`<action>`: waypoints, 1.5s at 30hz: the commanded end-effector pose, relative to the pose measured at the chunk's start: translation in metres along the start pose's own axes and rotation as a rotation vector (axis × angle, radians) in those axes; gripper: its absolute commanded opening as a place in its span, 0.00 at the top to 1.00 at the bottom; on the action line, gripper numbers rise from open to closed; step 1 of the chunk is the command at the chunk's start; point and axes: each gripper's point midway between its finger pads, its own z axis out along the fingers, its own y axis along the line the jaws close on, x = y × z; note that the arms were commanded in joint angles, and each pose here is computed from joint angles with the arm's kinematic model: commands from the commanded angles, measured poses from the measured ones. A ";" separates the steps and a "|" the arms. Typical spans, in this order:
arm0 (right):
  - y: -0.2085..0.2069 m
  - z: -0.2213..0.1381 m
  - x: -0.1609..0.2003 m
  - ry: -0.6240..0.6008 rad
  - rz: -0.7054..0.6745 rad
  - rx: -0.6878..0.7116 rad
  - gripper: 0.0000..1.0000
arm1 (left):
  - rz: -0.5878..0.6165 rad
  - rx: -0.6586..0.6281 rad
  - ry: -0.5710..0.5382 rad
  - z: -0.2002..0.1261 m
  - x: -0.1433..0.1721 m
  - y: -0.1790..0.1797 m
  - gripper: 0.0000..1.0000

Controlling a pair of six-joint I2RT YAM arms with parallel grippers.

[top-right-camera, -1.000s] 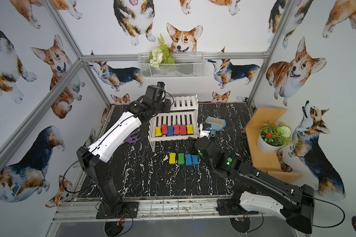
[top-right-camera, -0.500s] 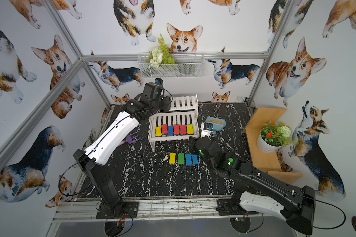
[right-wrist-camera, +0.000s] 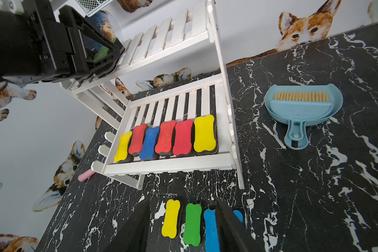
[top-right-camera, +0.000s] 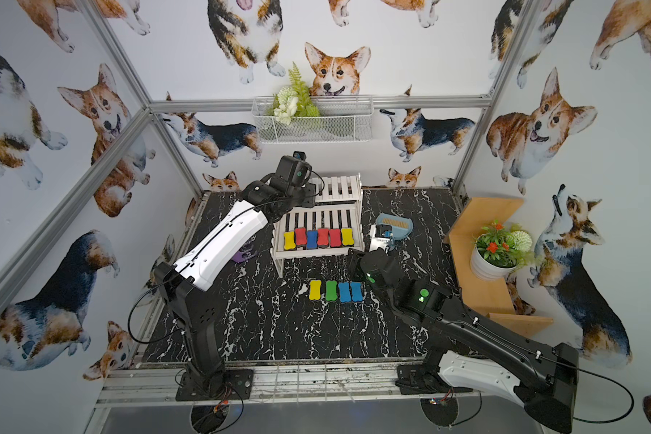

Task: Remove the whiteboard erasers from the shelf
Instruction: Pick up the whiteboard eraser from the shelf, then place the whiteboard eraser at the center of the board.

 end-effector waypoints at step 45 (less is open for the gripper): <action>-0.009 0.002 0.006 0.002 0.039 -0.010 0.46 | -0.161 0.095 0.281 -0.016 0.299 -0.002 0.70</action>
